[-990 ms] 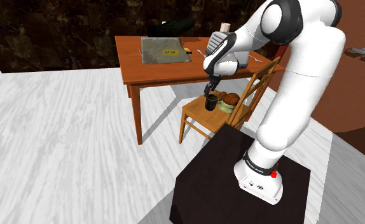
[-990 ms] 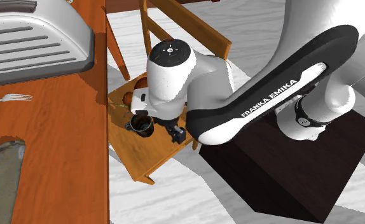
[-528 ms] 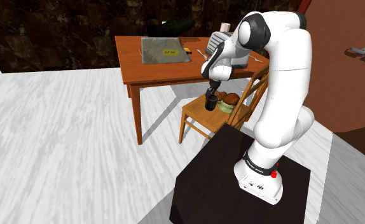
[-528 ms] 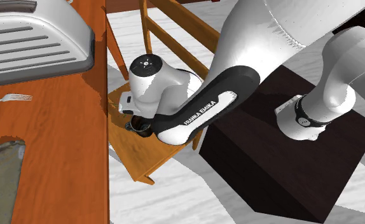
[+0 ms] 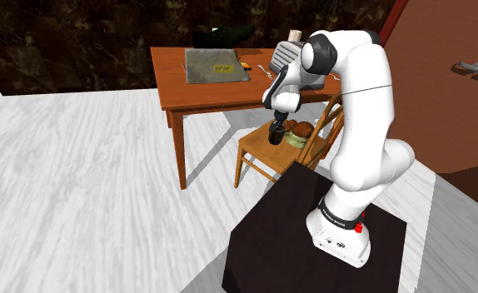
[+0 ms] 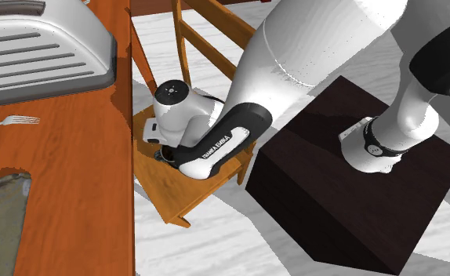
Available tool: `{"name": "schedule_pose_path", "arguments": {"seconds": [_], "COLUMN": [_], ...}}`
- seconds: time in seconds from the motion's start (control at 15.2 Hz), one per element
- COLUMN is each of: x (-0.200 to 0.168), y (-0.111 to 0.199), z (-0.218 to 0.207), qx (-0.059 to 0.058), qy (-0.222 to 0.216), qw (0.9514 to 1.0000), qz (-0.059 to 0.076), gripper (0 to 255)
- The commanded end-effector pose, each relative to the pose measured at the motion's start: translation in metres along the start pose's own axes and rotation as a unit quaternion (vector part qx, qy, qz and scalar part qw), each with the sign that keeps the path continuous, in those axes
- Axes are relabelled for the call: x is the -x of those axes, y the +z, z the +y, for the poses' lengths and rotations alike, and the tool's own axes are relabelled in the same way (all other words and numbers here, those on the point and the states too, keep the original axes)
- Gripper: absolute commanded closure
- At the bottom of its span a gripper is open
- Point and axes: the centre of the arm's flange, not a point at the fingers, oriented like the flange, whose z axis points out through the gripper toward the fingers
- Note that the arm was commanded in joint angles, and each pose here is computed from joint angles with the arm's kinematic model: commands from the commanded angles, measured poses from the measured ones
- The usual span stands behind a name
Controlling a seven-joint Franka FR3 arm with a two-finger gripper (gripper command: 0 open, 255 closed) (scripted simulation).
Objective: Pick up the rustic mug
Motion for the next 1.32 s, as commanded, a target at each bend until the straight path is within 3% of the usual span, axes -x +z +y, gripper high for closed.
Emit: {"name": "schedule_pose_path", "arguments": {"seconds": [0.0,0.2,0.26,0.86,1.25], "x": [0.000,0.001,0.001,0.001,-0.002], "y": [0.011,0.019,0.019,0.019,-0.013], "z": [-0.001,-0.001,-0.002,-0.001,0.001], "qx": [0.000,0.000,0.000,0.000,0.000], "qy": [0.000,0.000,0.000,0.000,0.000], "qw": [1.0000,1.0000,1.0000,1.0000,1.0000], "qz": [0.000,0.000,0.000,0.000,0.000], "gripper": [0,0,255,255,255]}}
